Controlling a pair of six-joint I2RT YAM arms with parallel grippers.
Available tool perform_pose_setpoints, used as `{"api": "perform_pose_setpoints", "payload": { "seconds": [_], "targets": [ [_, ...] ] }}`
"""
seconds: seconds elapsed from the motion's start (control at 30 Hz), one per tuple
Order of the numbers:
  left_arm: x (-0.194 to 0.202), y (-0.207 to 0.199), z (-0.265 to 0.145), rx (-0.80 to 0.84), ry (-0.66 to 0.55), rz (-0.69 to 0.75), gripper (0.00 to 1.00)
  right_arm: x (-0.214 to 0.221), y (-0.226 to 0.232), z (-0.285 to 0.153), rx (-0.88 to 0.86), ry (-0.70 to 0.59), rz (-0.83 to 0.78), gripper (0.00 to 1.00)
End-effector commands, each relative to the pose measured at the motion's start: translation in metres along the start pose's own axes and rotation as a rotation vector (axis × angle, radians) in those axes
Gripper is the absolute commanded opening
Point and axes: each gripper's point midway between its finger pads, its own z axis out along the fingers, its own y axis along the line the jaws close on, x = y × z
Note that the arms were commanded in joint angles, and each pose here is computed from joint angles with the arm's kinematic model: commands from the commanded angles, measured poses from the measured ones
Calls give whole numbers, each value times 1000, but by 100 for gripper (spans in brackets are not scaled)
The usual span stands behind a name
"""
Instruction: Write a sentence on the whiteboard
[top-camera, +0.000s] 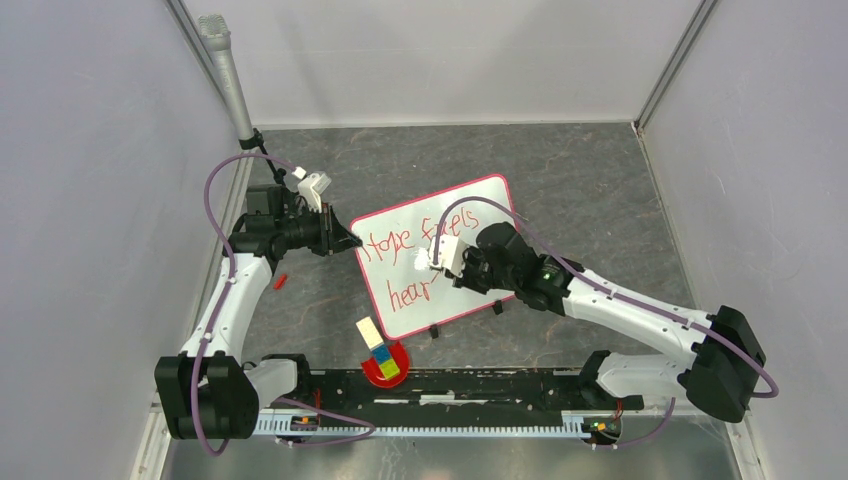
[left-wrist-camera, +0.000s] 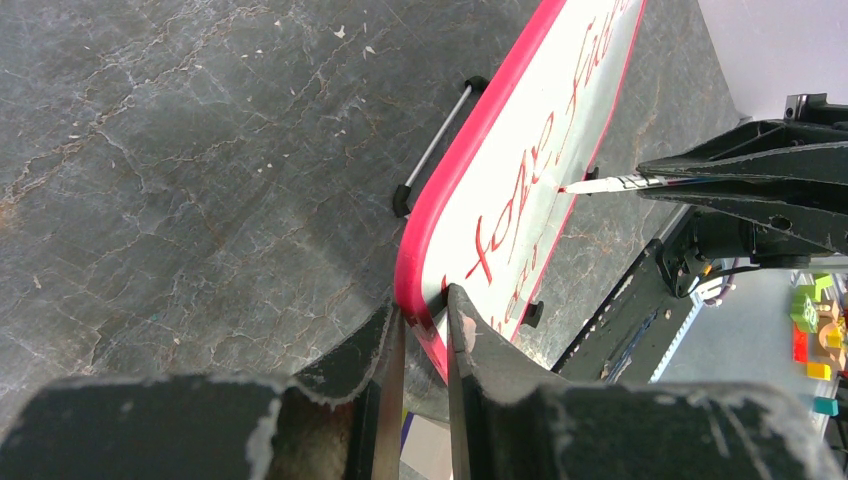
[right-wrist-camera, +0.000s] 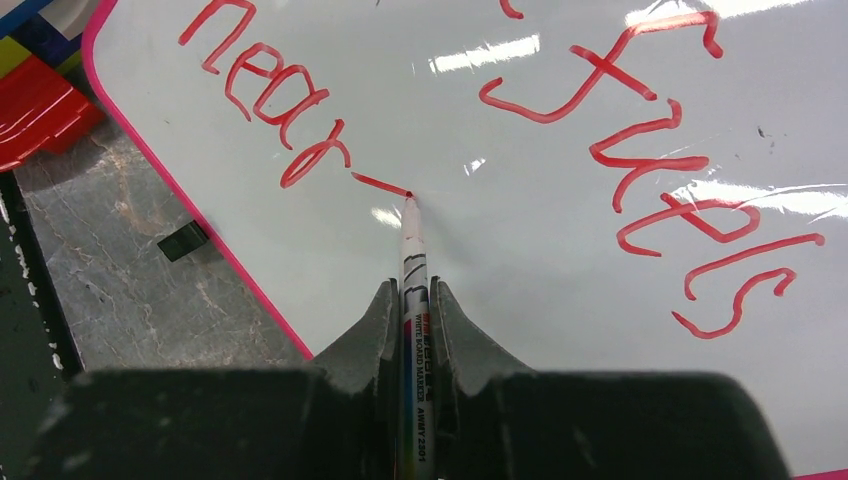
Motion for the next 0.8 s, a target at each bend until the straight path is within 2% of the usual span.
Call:
{"api": "perform_pose_setpoints", "payload": {
  "seconds": [0.0,0.33,0.77],
  "targets": [
    [10,-2,1,10,30,11,3,-24,-8,-7,6,-66,-4,0],
    [11,0,2,9,34,10,3,-44,-10,0,-17,-115,13,0],
    [12,0,2,7,36,10,3,4,11,9,-43,-24,36,0]
  ]
}}
